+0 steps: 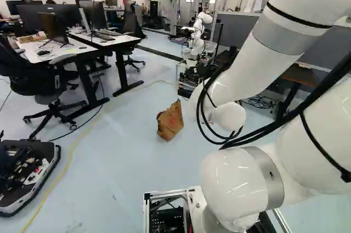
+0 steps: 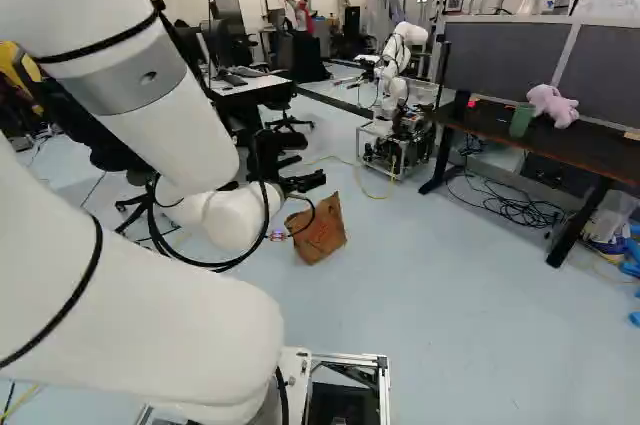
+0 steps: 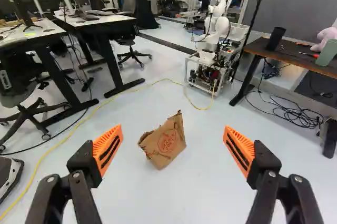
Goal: Pick up the bag on the ground and place it on the table
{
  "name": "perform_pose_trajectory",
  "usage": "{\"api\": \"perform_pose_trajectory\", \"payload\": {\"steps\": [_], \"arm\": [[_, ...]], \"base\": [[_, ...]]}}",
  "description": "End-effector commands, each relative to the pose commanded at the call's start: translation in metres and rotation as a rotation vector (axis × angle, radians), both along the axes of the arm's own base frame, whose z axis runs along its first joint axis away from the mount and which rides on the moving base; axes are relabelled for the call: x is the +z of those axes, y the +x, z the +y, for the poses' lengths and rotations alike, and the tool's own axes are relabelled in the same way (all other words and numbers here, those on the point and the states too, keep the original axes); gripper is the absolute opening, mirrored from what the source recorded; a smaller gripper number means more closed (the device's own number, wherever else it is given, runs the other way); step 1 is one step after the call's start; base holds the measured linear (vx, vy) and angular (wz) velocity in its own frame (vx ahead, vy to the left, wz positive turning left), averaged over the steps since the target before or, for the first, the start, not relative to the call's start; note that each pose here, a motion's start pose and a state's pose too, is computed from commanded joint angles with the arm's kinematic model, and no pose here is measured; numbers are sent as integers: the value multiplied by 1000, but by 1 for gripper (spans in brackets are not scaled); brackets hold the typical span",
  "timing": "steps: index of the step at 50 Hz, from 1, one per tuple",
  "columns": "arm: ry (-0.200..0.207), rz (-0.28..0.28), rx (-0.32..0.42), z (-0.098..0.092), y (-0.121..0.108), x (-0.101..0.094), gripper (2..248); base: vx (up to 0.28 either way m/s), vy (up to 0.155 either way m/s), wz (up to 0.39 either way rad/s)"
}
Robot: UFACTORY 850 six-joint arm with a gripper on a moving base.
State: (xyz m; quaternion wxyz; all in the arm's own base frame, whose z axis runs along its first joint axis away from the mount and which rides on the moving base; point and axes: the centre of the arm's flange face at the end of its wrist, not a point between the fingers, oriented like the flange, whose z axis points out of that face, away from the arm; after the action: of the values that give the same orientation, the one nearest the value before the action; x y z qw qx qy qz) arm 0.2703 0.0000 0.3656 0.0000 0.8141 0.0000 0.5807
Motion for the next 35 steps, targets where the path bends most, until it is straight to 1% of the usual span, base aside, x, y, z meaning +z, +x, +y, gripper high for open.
{"api": "perform_pose_trajectory", "payload": {"steps": [19,35], "arm": [[0,0,0,0,0,0,247],[0,0,0,0,0,0,247]], "base": [[216,59,-247],[207,110,-257]]}}
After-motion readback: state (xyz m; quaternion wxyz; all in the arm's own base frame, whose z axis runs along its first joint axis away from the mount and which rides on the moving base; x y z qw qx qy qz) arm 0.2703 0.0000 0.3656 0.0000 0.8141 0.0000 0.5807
